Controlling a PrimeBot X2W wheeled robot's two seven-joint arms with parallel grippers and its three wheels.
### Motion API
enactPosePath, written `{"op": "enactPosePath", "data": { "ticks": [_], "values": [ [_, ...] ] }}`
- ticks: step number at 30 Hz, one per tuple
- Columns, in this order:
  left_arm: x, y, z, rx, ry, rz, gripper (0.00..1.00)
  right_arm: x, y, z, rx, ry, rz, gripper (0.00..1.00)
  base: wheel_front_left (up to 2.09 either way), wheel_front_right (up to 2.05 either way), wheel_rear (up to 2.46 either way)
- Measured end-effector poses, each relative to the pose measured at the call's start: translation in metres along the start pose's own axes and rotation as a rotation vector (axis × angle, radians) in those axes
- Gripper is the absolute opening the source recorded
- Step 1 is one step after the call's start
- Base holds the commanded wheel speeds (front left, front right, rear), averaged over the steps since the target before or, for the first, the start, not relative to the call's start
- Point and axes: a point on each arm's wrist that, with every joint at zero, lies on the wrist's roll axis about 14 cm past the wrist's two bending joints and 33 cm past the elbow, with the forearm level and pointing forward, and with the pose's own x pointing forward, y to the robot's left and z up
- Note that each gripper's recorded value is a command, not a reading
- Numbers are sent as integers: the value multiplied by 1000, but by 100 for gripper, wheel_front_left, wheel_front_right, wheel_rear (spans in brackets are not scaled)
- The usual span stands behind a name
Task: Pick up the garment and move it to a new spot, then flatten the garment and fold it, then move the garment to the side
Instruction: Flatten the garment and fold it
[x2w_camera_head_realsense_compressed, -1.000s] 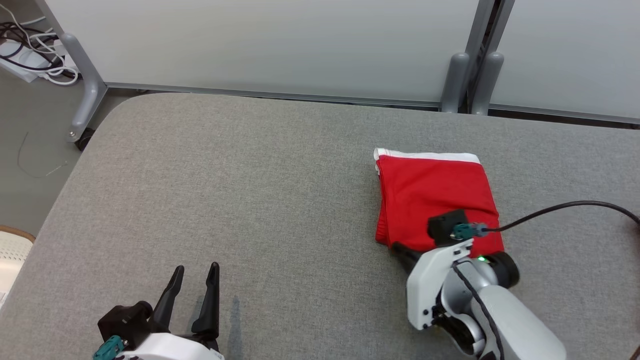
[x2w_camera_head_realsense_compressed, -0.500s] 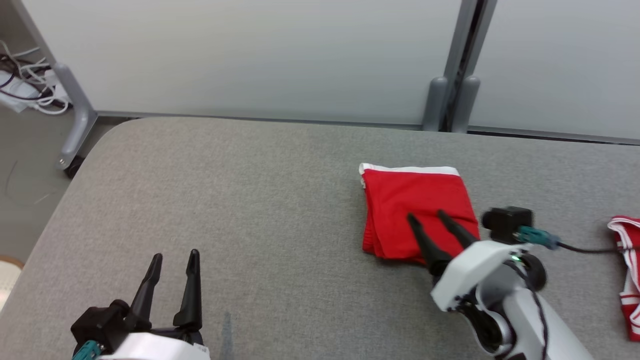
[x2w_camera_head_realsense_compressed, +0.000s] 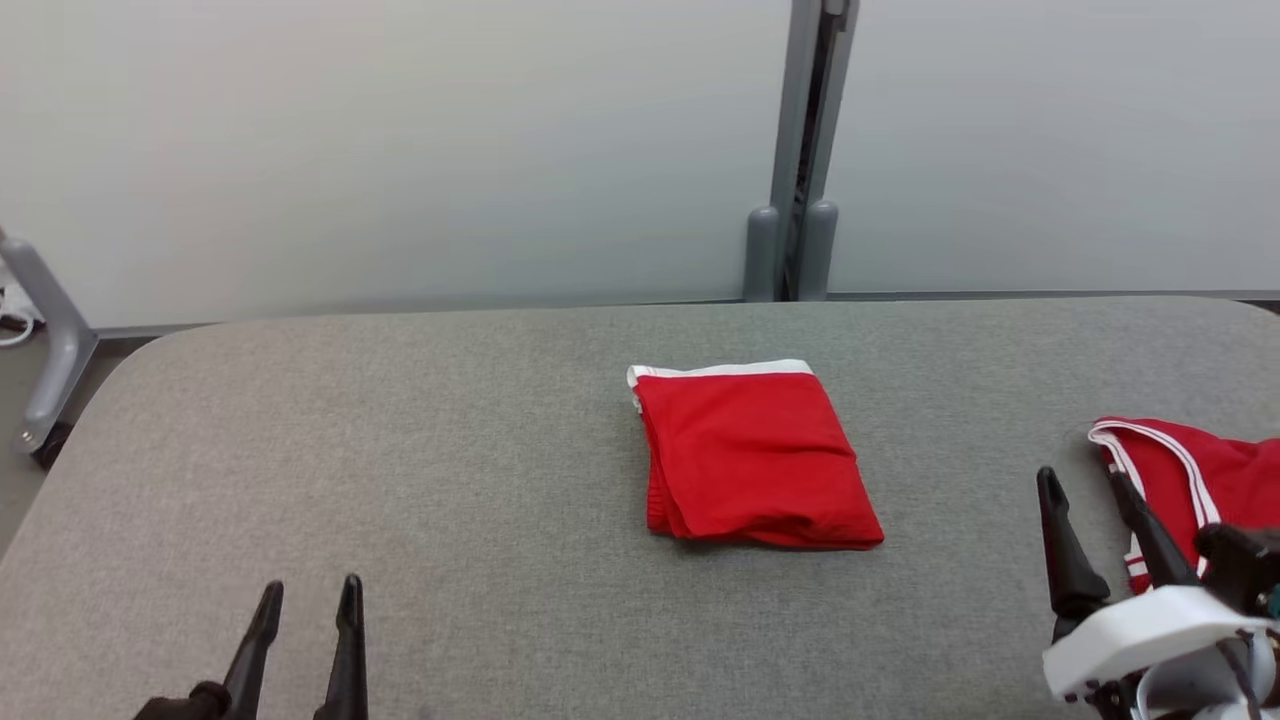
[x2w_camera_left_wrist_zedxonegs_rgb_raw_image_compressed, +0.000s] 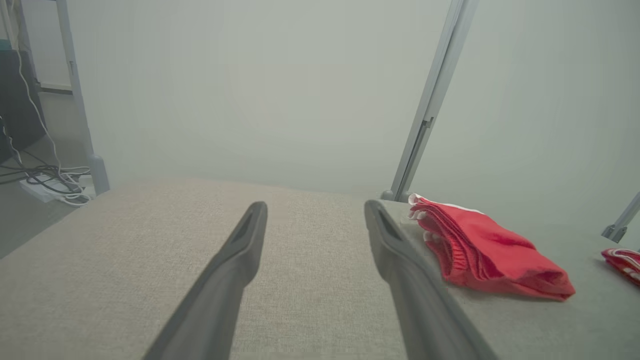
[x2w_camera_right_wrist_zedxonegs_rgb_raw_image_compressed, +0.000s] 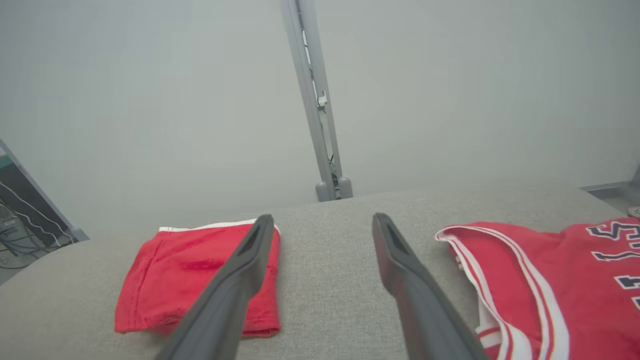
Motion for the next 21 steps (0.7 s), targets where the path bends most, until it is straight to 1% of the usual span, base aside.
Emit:
{"op": "enactPosePath", "data": {
  "ticks": [3,8,14,17,21],
  "values": [
    [-4,2,-15,20,55,-8,100,-12,-4,-5,-43,30,-15,100,0,0,0],
    [-8,10,-28,40,115,21,100,-27,-16,-12,-79,59,-51,100,0,0,0],
    [-10,19,-30,33,124,52,100,-34,-15,-18,-100,80,-52,100,0,0,0],
    [-13,24,-31,35,127,64,100,-36,-7,-20,-124,78,-23,100,0,0,0],
    [-13,26,-28,38,114,71,100,-38,-9,-20,-119,75,-29,100,0,0,0]
  ]
}}
